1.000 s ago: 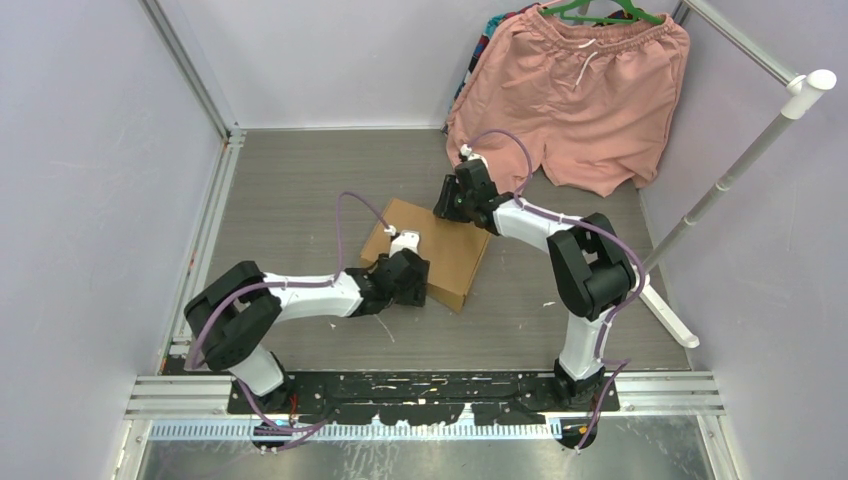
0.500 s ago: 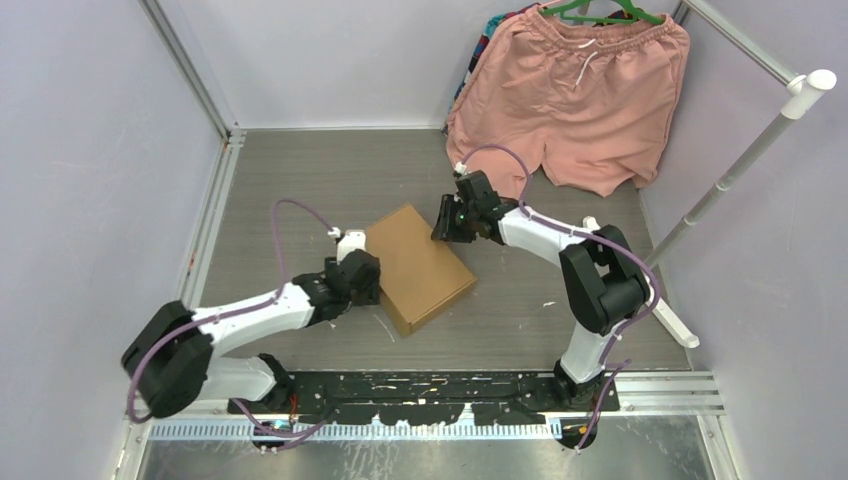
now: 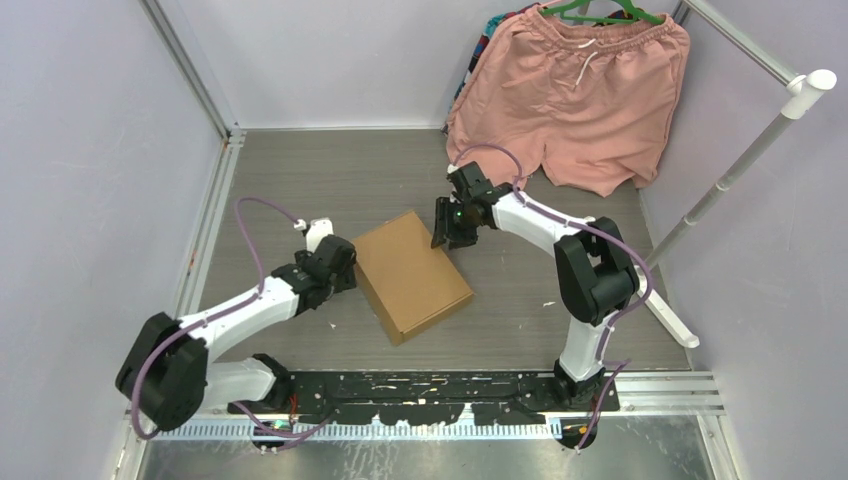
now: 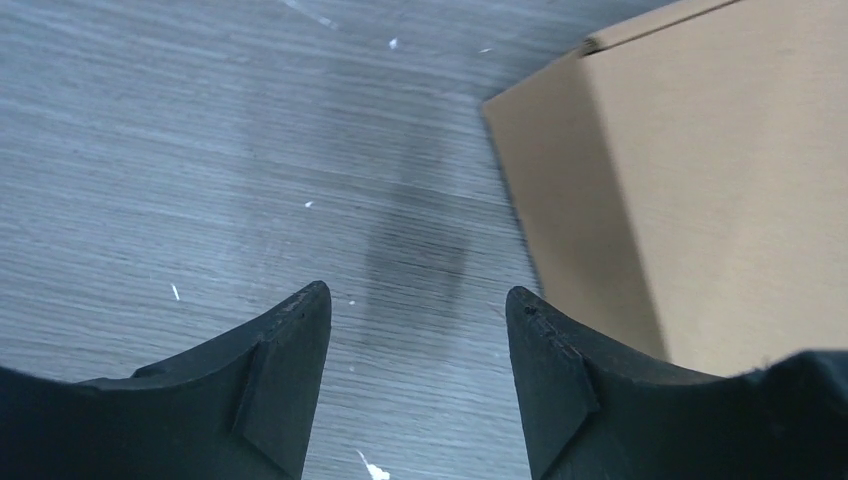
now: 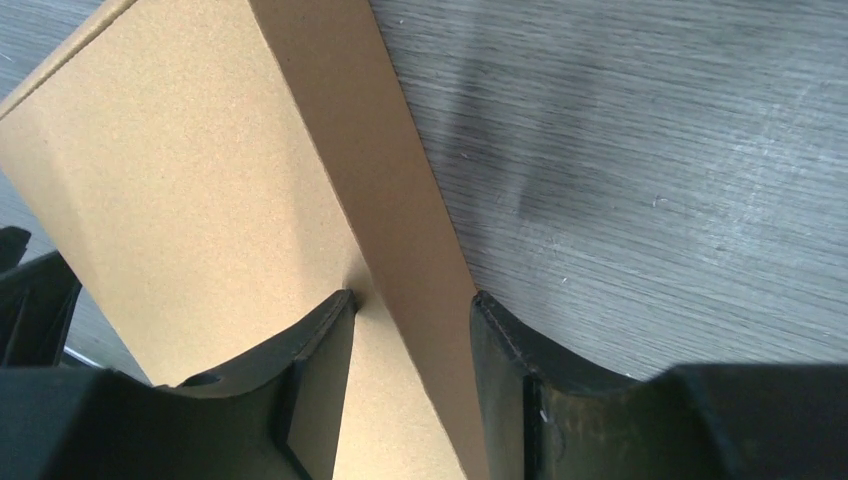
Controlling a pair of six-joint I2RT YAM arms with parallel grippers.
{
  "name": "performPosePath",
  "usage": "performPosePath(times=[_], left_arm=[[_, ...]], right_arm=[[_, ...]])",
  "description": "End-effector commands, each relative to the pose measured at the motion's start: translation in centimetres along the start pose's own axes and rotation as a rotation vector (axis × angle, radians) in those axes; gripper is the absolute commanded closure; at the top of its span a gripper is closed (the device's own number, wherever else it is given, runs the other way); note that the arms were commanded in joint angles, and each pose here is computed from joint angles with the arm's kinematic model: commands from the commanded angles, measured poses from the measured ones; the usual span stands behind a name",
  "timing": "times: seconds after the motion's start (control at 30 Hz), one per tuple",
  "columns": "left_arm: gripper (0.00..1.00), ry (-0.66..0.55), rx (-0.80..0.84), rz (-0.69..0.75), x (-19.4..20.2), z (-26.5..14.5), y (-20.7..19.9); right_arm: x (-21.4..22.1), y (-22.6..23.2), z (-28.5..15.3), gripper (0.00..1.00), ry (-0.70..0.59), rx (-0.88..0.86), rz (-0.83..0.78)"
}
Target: Fold the paper box
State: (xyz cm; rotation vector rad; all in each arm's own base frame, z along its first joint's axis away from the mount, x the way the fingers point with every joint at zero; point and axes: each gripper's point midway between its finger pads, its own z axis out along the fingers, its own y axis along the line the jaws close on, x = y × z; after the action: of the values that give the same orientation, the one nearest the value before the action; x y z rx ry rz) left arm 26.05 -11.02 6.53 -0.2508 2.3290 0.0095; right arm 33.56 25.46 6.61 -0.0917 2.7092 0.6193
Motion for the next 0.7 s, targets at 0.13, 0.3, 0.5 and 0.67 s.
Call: performPosePath(times=[0.13,0.3,0.5,0.67], left_arm=[[0.47,0.014,-0.044,-0.091,-0.9,3.0,0.7],[0.62,-0.002,-0.061,-0.097,-2.1,4.2,0.4],[0.63,-0.033,-0.058,-0.117,-3.2,5.6,-0.3],[0.63,-0.082,-0.079,-0.157,-4.7,6.3,0.5]], right_arm=[[1.6,-6.3,1.8,0.48,0.114,0.264,-0.048],[1.1,-6.0,3.0,0.49,0.116,0.240,-0.063],[2.2,-6.1,3.5,0.51,0.145,0.213,-0.065],[3.3,-6.3,3.5,0.51,0.167,0.200,-0.071]])
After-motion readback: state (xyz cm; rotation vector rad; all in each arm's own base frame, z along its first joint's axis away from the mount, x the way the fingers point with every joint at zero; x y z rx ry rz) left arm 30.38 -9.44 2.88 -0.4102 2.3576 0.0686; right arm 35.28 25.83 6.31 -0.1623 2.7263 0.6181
